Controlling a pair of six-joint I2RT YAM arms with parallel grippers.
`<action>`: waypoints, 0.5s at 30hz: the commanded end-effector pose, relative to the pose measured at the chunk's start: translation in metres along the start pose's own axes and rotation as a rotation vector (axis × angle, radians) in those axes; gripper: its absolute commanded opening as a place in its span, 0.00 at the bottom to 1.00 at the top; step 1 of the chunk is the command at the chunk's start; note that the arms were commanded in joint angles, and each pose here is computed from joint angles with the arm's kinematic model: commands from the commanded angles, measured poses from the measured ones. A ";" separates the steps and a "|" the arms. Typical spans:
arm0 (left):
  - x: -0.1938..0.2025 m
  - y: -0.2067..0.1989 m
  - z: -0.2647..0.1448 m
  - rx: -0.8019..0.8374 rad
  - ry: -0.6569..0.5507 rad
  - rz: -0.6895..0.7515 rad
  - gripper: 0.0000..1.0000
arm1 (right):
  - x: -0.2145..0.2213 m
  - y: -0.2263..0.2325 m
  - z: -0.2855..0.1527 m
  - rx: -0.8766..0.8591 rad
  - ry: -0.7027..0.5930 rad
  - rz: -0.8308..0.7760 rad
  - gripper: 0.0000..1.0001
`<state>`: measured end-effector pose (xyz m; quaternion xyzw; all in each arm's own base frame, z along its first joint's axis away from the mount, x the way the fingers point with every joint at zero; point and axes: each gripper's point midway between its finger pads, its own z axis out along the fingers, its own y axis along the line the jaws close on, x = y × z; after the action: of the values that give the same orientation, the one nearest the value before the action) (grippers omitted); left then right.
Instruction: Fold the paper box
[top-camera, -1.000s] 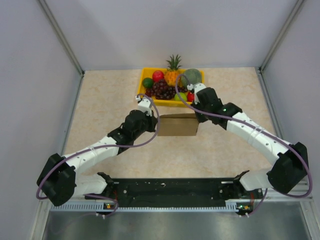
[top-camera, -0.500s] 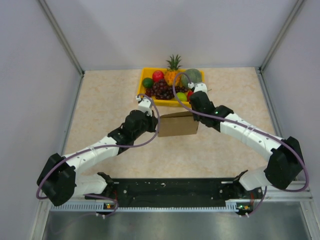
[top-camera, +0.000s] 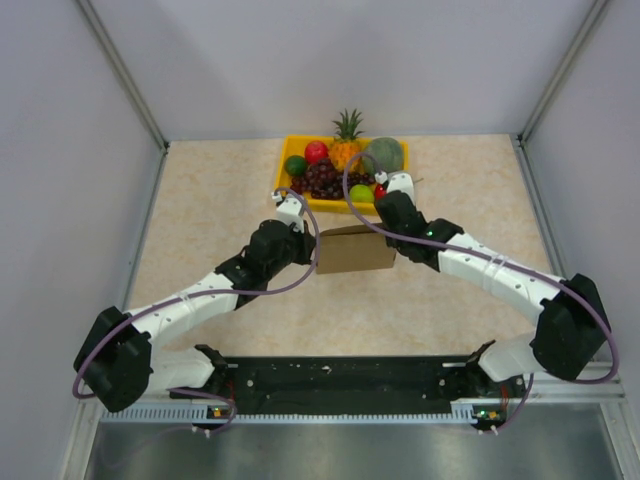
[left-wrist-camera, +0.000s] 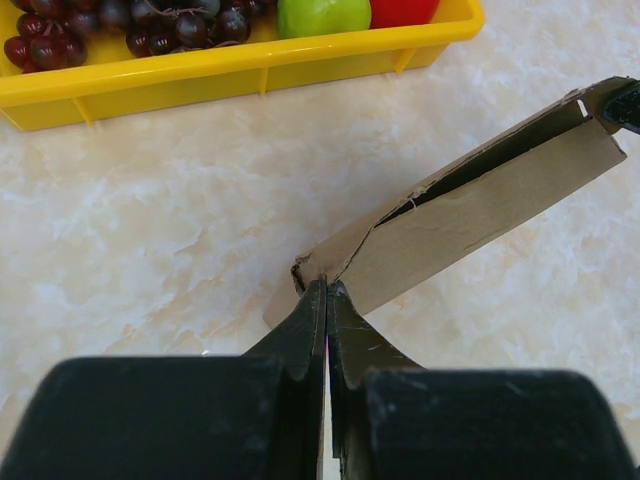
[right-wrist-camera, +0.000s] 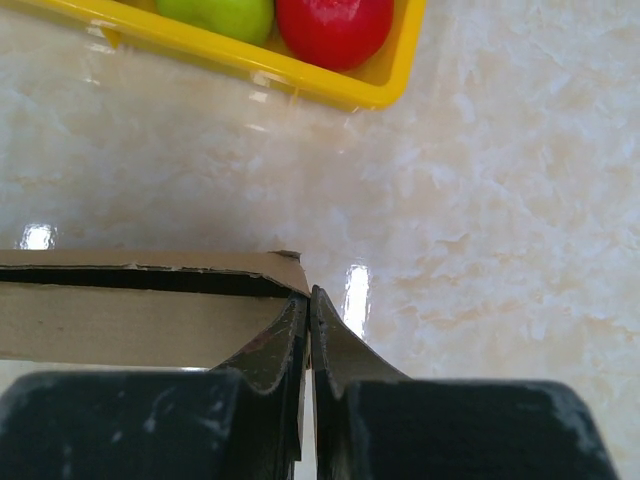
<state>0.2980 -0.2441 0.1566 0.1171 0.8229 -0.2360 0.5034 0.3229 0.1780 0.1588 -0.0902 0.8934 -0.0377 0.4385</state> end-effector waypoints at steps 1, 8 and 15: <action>0.047 0.016 -0.005 -0.045 0.149 0.012 0.00 | 0.036 -0.012 -0.002 0.024 0.081 -0.095 0.00; 0.050 0.016 -0.003 -0.047 0.155 -0.001 0.00 | 0.042 -0.004 0.005 0.030 0.068 0.064 0.00; 0.056 0.020 -0.002 -0.044 0.097 -0.013 0.00 | 0.047 0.005 0.007 0.014 -0.113 0.229 0.00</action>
<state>0.2997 -0.2440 0.1540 0.1030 0.8134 -0.2461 0.5169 0.3204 0.1814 0.1513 -0.0091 0.8694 0.0148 0.4938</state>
